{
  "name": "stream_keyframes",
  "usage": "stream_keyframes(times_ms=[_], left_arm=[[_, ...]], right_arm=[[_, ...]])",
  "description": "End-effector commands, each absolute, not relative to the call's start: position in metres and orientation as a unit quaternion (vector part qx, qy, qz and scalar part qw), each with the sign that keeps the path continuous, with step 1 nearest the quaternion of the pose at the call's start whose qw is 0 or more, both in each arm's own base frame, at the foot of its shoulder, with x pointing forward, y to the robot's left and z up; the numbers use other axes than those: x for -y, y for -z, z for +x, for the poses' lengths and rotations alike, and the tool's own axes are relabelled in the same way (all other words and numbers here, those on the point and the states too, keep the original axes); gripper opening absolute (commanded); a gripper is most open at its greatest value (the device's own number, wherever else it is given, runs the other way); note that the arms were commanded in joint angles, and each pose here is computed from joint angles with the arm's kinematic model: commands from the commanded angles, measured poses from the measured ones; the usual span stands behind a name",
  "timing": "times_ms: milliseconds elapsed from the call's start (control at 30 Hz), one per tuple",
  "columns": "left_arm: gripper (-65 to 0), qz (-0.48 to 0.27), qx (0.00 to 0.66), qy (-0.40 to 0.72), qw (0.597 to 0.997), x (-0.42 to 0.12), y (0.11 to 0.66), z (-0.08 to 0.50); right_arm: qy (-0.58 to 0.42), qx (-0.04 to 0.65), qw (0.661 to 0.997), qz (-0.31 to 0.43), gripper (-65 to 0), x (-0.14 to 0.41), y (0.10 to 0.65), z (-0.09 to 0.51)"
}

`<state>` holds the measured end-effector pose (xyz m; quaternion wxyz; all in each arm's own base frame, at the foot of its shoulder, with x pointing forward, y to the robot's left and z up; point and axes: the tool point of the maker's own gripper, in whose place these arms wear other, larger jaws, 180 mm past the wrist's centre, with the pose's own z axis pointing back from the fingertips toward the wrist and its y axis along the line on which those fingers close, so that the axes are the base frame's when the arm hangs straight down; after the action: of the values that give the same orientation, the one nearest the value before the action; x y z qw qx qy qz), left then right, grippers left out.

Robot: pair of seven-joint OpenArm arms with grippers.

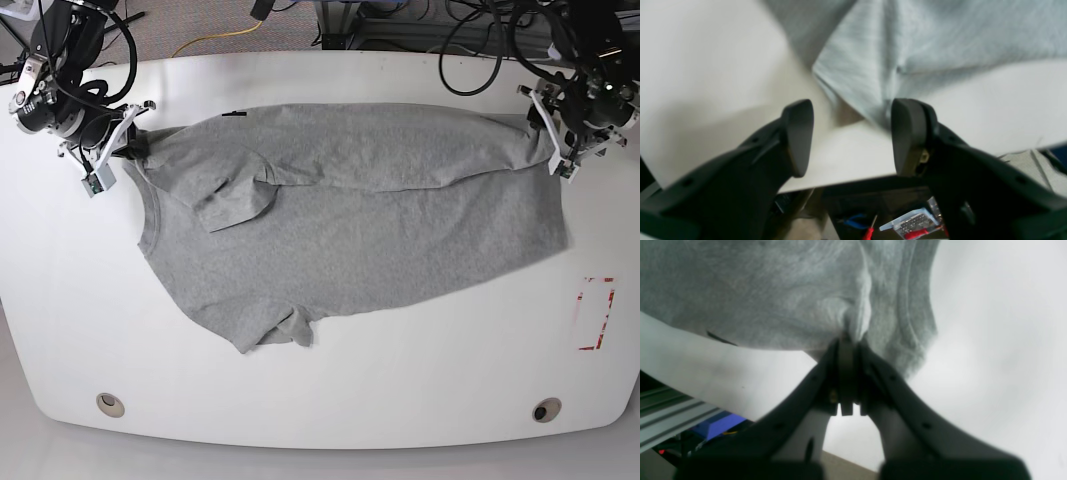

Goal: Fold the T-shirt properly
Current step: 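Open the left gripper and shift it along the shirt's shoulder edge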

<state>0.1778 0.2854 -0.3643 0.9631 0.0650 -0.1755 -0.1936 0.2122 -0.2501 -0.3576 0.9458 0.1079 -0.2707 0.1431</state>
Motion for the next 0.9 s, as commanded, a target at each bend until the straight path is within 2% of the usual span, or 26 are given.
stream_keyframes(times_ms=[0, 133, 267, 400, 733, 867], left_arm=[[-30.6, 0.031, 0.2, 0.206, 0.958, -0.278, 0.355, 0.178], [-30.4, -0.032, 0.207, 0.23, 0.95, -0.265, 0.349, 0.168], [-30.4, -0.06, 0.203, 0.253, 0.944, -0.265, 0.339, 0.16], [-30.4, -0.047, 0.201, 0.26, 0.943, -0.283, 0.327, 0.159], [-30.4, -0.009, 0.292, 0.214, 0.932, -0.293, 0.305, 0.202], [-30.4, 0.022, 0.299, 0.19, 0.935, -0.296, 0.311, 0.213]], right_arm=[[-0.147, 0.288, 0.941, 0.1, -65.0, 0.255, 0.347, 0.219], [-0.148, 0.29, 0.94, 0.102, -65.0, 0.253, 0.347, 0.22], [-0.144, 0.292, 0.939, 0.109, -65.0, 0.248, 0.349, 0.221], [-0.143, 0.292, 0.939, 0.109, -65.0, 0.248, 0.349, 0.221], [-0.139, 0.289, 0.941, 0.108, -65.0, 0.25, 0.35, 0.218], [-0.115, 0.287, 0.946, 0.097, -65.0, 0.264, 0.351, 0.207]])
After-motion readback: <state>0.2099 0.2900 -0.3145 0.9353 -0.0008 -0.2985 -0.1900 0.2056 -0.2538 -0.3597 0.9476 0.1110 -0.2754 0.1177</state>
